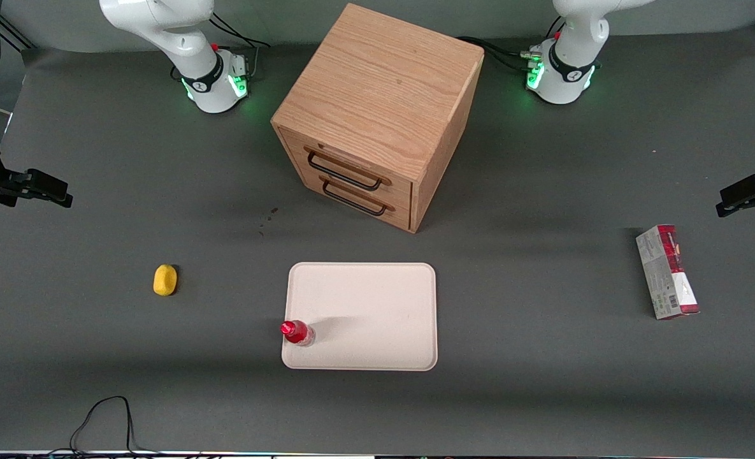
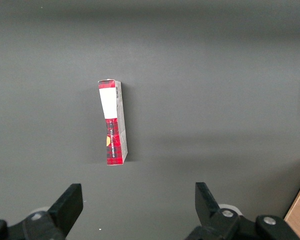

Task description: Place coke bottle on tray

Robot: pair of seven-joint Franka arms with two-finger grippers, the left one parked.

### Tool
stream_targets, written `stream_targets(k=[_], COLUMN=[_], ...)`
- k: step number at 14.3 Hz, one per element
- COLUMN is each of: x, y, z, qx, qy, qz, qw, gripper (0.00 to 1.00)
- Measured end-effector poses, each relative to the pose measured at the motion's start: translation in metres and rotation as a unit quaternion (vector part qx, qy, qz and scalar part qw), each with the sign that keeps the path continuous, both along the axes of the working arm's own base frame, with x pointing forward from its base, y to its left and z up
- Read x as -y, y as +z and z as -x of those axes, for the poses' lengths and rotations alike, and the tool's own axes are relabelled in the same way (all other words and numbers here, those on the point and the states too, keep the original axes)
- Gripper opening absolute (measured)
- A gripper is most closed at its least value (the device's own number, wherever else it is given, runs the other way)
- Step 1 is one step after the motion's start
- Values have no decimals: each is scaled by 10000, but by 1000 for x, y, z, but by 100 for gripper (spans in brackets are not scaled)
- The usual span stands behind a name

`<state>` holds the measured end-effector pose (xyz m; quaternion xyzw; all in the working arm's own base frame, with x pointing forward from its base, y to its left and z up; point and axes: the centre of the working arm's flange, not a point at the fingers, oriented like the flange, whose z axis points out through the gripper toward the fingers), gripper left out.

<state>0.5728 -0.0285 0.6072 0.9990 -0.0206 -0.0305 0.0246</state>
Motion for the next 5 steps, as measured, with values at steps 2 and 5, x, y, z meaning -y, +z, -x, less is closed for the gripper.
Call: stream_targets(k=[2, 5], x=[-1, -1], y=[0, 0], z=[0, 0], qx=[-7, -18], qy=[-6, -8], qz=[-61, -87], qw=[10000, 10000], gripper=[100, 100])
